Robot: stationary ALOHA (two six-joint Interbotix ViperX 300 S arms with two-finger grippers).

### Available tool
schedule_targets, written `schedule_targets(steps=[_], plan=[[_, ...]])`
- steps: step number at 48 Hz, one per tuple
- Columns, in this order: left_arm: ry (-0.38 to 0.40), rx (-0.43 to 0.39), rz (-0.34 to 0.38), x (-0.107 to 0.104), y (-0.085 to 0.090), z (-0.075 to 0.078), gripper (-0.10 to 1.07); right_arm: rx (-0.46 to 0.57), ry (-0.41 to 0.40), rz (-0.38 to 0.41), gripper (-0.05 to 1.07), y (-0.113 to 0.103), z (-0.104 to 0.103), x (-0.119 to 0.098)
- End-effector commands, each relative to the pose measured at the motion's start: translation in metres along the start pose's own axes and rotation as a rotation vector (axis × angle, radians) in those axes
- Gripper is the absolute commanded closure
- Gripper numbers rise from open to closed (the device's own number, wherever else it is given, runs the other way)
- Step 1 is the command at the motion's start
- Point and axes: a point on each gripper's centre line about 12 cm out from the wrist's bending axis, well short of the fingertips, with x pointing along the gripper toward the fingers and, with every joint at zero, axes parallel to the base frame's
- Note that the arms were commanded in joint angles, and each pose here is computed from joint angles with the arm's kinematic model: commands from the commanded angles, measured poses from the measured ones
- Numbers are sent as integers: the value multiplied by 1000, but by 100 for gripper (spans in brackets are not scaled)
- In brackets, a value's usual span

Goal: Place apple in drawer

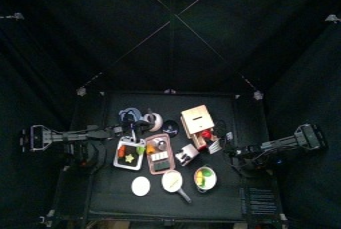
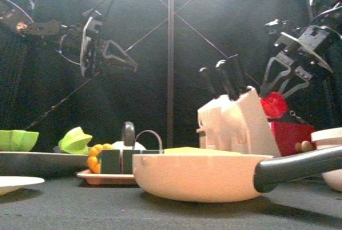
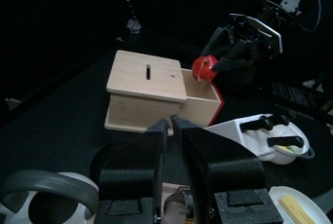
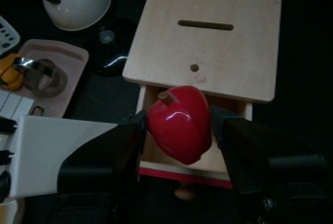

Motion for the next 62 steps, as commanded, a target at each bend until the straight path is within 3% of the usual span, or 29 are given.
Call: schedule_targets(steps=[1, 18, 51, 62], plan=[[-22, 0, -5, 1, -2, 6, 39, 12, -8, 10, 13, 3, 5, 0], [-24, 3, -6, 1, -2, 6, 39, 12, 1, 39, 9, 6, 4, 0], [-17, 0, 0, 2, 0, 4, 39, 42, 32, 15, 11, 1, 0, 2], [27, -12, 16, 20, 3, -6, 39, 37, 43, 35, 18, 2, -5, -2]])
